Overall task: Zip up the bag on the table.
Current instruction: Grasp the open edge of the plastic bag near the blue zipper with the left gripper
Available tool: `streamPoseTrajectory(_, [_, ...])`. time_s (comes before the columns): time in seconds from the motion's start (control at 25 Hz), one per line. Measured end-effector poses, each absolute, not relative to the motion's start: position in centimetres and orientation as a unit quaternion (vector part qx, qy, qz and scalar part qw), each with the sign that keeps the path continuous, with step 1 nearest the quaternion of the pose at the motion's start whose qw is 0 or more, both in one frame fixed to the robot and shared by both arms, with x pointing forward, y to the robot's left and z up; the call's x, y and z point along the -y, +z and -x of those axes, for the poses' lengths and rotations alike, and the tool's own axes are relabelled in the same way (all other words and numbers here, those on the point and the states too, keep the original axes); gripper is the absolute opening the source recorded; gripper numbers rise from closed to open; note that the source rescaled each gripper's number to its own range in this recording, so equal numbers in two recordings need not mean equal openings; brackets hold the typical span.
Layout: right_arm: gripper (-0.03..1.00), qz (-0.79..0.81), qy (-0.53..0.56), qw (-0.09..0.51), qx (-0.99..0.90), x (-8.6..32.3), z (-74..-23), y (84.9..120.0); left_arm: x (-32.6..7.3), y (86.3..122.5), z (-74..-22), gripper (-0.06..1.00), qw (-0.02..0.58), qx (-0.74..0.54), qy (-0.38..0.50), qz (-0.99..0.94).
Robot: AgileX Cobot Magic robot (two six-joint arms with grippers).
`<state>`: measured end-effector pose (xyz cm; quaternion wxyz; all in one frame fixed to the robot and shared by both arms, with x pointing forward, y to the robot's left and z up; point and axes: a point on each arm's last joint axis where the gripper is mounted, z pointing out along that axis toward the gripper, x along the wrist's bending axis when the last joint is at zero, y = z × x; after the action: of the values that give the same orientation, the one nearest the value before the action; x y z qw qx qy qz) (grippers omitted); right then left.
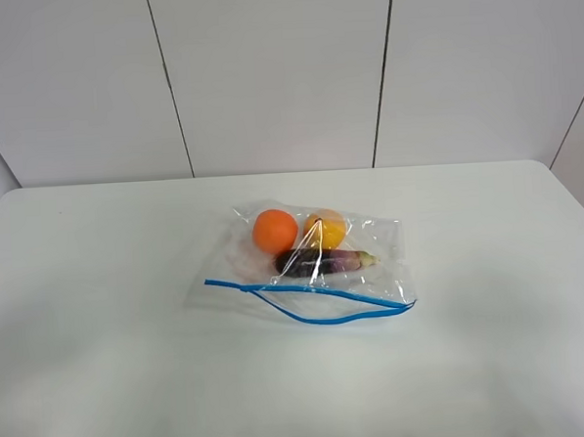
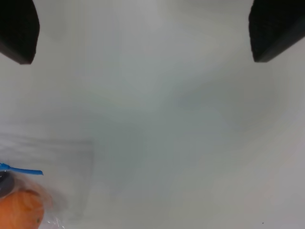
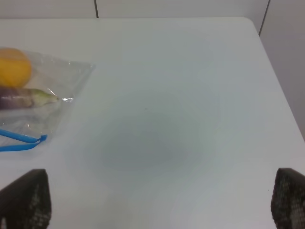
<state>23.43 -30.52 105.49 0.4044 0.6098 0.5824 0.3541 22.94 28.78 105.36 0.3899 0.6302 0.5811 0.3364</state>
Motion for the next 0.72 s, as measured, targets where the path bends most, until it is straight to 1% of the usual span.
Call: streamPoseTrajectory(0.72, [1.00, -0.610, 0.354, 0.404, -0.582, 30.52, -23.43, 105.49, -28.78, 105.43, -22.98, 1.00, 0.393, -0.580, 0.340, -0.628])
